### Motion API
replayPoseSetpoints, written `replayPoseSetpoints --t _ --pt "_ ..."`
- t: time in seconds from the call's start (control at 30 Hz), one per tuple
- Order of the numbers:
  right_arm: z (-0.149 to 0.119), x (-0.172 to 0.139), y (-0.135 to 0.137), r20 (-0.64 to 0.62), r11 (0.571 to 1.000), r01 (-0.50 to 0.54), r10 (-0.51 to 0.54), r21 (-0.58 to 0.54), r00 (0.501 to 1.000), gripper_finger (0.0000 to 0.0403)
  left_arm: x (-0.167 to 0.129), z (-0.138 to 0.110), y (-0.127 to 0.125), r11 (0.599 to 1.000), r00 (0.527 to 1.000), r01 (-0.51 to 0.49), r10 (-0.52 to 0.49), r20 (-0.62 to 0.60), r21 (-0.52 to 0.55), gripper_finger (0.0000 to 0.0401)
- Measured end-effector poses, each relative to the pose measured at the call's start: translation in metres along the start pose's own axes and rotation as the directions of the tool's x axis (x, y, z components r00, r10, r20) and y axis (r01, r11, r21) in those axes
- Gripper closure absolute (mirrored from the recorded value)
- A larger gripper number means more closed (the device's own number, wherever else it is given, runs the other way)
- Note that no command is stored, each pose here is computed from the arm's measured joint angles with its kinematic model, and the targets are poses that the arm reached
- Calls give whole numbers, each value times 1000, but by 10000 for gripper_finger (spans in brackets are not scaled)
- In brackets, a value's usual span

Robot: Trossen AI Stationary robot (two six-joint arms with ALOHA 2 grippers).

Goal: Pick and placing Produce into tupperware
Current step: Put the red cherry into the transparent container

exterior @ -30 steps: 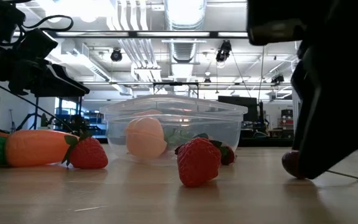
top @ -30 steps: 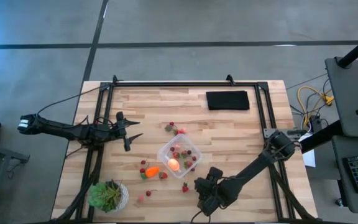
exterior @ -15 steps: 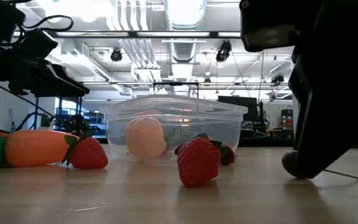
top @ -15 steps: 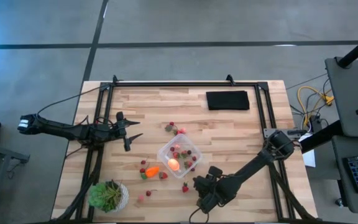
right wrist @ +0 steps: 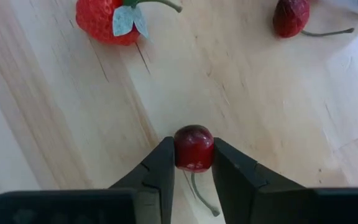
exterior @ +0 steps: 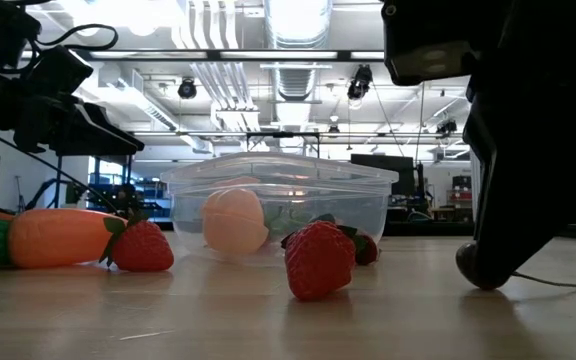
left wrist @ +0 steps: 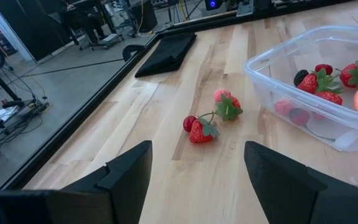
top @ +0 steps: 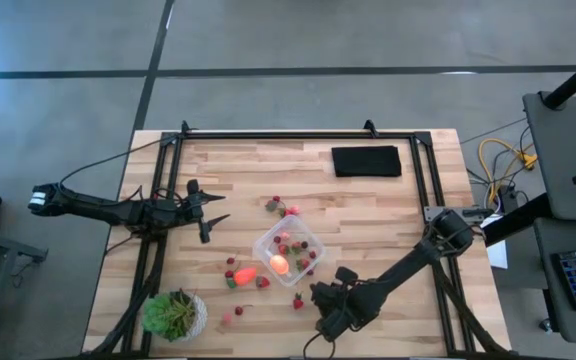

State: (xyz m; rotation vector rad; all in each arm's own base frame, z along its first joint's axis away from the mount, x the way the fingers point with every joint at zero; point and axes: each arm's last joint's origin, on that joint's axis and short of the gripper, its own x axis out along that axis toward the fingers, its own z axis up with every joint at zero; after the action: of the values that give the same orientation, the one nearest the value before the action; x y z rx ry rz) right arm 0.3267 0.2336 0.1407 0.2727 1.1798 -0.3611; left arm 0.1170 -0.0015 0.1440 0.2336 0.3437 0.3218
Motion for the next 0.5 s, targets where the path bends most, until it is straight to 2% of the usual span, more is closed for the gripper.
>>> replayPoseSetpoints --t 0.17,0.33,0.5 --pt "4 -12 -3 22 999 6 -7 37 1000 321 0 0 0 1000 1000 1 -1 0 0 160" --pt "13 -39 -16 137 990 70 -87 125 987 319 0 0 0 1000 1000 0 0 -1 0 159" --pt "40 -72 -39 289 979 76 -130 191 948 319 0 0 0 1000 1000 1 -1 0 0 159"
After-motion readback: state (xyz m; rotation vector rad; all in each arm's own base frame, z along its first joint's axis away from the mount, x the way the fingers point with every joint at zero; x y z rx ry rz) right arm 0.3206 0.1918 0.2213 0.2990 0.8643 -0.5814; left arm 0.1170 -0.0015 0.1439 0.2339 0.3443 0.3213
